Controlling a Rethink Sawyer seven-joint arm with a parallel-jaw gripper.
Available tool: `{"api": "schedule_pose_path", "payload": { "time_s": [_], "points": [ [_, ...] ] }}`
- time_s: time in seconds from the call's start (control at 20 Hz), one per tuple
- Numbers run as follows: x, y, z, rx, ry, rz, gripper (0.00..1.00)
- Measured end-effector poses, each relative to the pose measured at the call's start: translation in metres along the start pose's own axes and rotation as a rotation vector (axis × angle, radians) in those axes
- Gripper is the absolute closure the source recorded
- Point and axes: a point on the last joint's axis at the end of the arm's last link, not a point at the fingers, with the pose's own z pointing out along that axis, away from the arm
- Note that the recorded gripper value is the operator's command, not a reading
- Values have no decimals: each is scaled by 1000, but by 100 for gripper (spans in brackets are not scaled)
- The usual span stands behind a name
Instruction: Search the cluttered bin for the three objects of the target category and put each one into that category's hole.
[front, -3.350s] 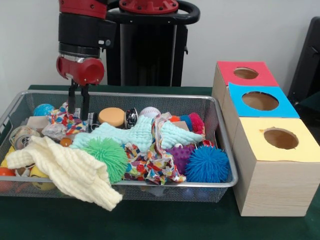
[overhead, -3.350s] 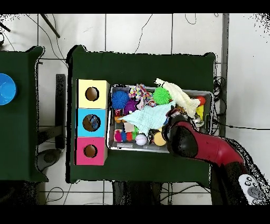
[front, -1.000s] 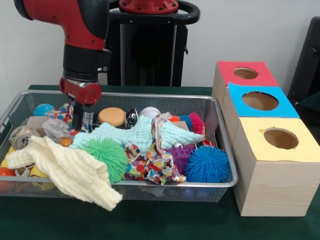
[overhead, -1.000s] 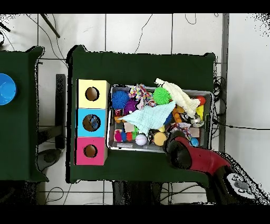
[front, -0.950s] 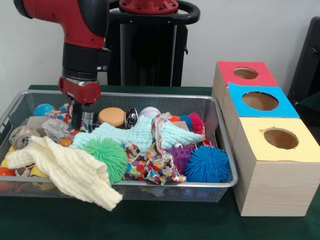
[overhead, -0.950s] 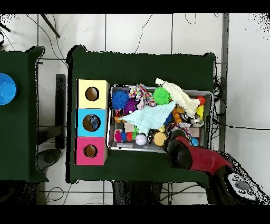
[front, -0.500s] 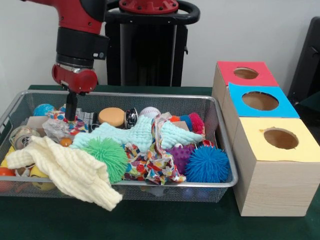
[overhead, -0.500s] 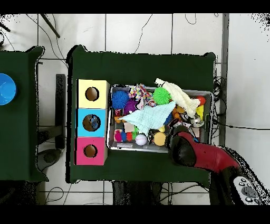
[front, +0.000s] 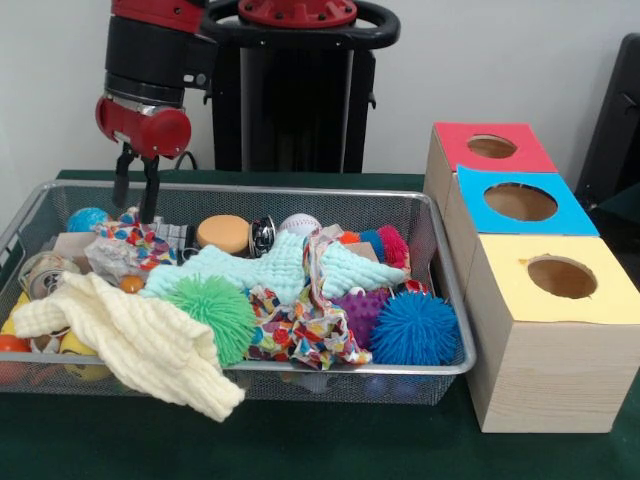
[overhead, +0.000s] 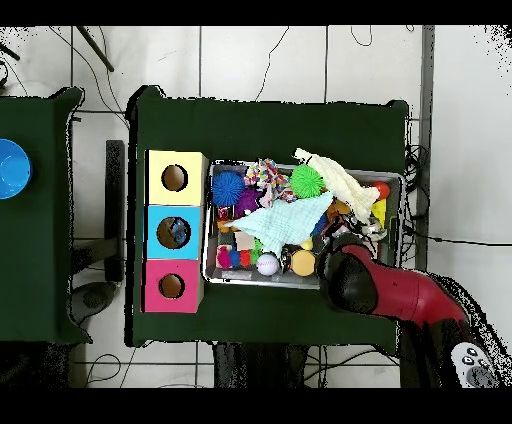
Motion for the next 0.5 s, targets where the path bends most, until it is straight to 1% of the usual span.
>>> {"api": "schedule_pose_path", "payload": {
  "time_s": [0.2,0.3,0.35,0.5],
  "points": [
    [-1,-2,0,1,0,3,0],
    [-2,-7,0,5,2,11,0],
    [-2,-14,1,11,7,24,0],
    [-3,-25,3,20,14,40,0]
  ]
}}
